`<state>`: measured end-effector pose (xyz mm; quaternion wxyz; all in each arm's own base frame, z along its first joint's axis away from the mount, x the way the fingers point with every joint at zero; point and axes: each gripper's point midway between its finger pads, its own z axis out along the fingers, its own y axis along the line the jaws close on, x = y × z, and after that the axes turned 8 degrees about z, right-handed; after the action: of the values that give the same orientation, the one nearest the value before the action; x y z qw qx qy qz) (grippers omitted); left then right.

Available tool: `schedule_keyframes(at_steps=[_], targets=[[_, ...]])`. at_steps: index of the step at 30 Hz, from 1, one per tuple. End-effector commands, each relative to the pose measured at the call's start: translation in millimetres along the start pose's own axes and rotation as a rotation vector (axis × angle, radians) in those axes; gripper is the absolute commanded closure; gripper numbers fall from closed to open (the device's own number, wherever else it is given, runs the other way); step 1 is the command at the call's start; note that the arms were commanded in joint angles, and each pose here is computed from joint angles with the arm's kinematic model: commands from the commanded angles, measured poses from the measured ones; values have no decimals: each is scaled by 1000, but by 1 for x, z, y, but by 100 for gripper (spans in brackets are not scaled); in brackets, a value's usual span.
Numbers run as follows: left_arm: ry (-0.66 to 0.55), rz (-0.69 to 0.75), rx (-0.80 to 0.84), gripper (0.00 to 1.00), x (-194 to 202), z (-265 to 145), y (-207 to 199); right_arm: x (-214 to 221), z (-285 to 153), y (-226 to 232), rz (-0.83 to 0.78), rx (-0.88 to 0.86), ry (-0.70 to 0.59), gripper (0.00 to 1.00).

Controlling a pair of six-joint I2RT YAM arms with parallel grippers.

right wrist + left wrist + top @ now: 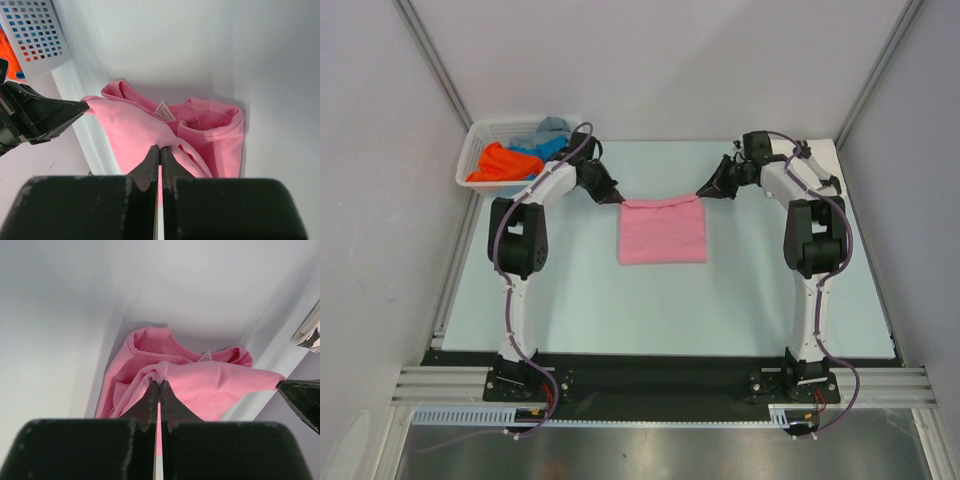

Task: Fold and stack the t-shirts
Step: Fold the tshirt

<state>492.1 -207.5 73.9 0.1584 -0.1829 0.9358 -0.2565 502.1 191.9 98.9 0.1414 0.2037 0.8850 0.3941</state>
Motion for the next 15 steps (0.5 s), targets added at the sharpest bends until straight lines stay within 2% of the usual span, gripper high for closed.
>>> schedule_keyframes(at_steps=[1,12,15], targets=[[-40,25,61,100,-19,-8,-16,-19,-8,15,-14,-35,-48,100],[-38,-1,135,99,-31,16,-16,-37,0,-4,35,-45,-72,100],[-39,0,143,94,-34,20,-16,-40,6,-11,48,-35,-71,97]])
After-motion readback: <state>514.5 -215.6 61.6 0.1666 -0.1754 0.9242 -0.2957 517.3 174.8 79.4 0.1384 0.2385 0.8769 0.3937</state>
